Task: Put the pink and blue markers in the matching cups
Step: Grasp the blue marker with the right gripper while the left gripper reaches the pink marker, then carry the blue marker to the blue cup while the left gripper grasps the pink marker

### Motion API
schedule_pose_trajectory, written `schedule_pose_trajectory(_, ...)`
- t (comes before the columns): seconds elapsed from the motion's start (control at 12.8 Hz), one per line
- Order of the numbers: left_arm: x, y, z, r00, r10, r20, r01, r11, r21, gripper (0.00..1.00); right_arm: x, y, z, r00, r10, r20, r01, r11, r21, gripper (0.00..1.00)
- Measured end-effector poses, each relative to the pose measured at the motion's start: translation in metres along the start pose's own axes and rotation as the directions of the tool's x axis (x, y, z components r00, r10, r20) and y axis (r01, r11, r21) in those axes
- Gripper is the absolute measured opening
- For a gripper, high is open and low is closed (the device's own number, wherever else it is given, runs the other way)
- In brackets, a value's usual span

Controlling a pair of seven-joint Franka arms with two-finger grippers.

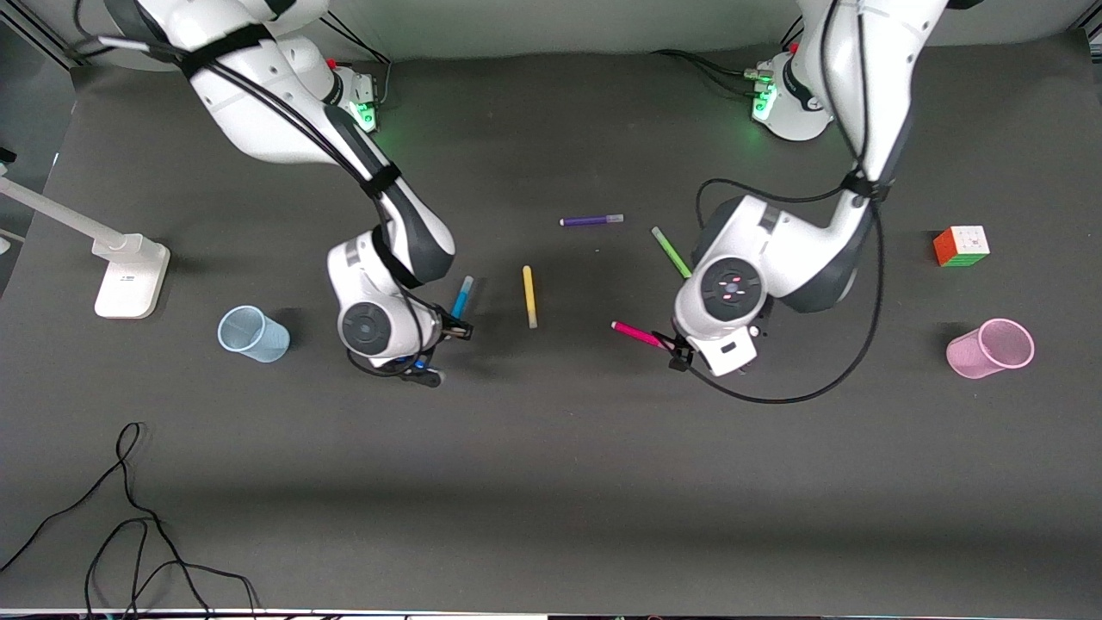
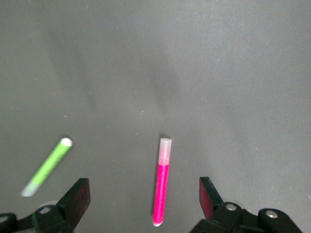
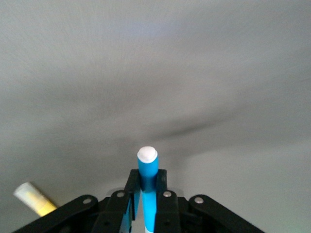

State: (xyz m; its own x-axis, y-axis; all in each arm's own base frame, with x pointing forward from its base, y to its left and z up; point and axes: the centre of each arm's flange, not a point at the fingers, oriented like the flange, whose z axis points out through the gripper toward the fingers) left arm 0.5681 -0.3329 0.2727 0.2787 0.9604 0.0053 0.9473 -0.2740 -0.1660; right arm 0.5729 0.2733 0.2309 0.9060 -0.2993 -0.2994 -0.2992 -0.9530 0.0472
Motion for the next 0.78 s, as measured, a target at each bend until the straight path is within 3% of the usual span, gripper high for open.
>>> schedule_pose_trajectory(0.16, -0.029, 0.002, 0.029, 1.000, -0.016, -0.002, 0.016, 1.000, -0.018, 1.00, 0.007, 0.031, -0.062, 0.995, -0.051, -0.087, 0.048, 0.998, -0.037, 0.17)
schedule_pose_trajectory(0.39, -0.039, 0.010, 0.062, 0.999, -0.021, 0.023, 0.023, 0.998, -0.057, 1.00, 0.029, 0.102, -0.132, 0.969, -0.155, -0.192, 0.140, 0.986, -0.089, 0.17)
schedule_pose_trajectory(0.55, -0.041, 0.014, 0.076, 0.999, -0.021, 0.036, 0.024, 0.997, -0.076, 1.00, 0.037, 0.146, -0.158, 0.942, -0.233, -0.243, 0.190, 0.964, -0.185, 0.17)
schedule_pose_trajectory(0.78, -0.043, 0.014, 0.081, 0.999, -0.022, 0.038, 0.024, 0.997, -0.075, 0.98, 0.037, 0.210, -0.173, 0.878, -0.347, -0.330, 0.283, 0.932, -0.227, 0.17)
